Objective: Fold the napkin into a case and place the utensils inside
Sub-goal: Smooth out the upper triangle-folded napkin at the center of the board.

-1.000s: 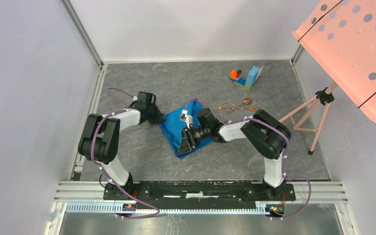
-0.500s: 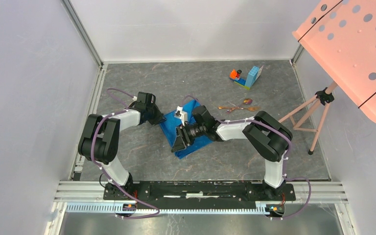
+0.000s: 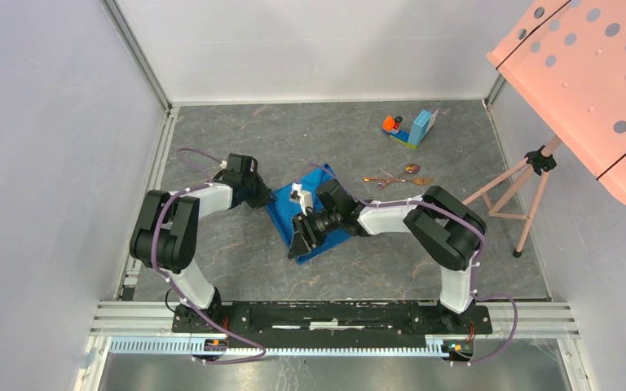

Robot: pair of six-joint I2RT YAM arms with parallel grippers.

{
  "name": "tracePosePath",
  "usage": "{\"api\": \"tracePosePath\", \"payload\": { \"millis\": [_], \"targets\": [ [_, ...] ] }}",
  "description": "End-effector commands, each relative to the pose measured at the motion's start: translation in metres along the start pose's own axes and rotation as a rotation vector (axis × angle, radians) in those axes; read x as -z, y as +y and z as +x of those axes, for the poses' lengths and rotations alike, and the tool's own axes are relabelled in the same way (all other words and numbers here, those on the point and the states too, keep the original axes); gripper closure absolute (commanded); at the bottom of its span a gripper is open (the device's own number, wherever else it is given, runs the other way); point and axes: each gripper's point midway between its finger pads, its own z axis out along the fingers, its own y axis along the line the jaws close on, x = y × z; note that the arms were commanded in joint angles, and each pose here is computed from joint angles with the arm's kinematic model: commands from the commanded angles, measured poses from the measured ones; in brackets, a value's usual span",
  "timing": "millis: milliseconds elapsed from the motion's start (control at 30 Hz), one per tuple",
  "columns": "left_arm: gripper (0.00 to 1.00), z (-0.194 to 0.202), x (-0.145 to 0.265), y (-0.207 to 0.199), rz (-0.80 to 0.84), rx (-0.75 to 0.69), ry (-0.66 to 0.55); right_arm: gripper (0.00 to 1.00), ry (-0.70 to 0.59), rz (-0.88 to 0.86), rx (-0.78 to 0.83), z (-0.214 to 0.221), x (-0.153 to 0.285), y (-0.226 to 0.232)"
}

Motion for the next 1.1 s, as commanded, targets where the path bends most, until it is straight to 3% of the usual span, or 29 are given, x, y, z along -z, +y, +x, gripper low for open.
{"api": "tracePosePath", "payload": {
  "millis": [0,133,367,500,700,933,1067],
  "targets": [
    [0.98,0.003,0.001,0.02,-0.054,-0.039,-0.004,0.44,-0.004,0.133,0.157,-0.027,0.001,0.015],
    [0.98,0.001,-0.001,0.015,-0.039,-0.031,-0.003,0.45,0.063,0.338,0.22,-0.019,-0.004,-0.002],
    [0.98,0.003,-0.004,0.025,-0.064,-0.033,0.008,0.5,0.133,0.413,0.195,0.02,-0.004,-0.025],
    [0.98,0.004,-0.005,0.025,-0.053,-0.038,0.013,0.5,0.106,0.465,0.259,0.014,0.015,-0.016],
    [0.98,0.009,-0.003,0.027,-0.047,-0.071,0.033,0.44,0.043,0.38,0.333,-0.009,0.033,0.016],
    [0.98,0.011,0.002,0.028,-0.055,-0.102,0.049,0.39,-0.13,0.166,0.162,-0.037,0.048,0.018],
    [0.98,0.01,0.006,0.022,-0.038,-0.117,0.06,0.37,-0.134,0.08,0.127,-0.037,0.041,0.021]
  ]
}}
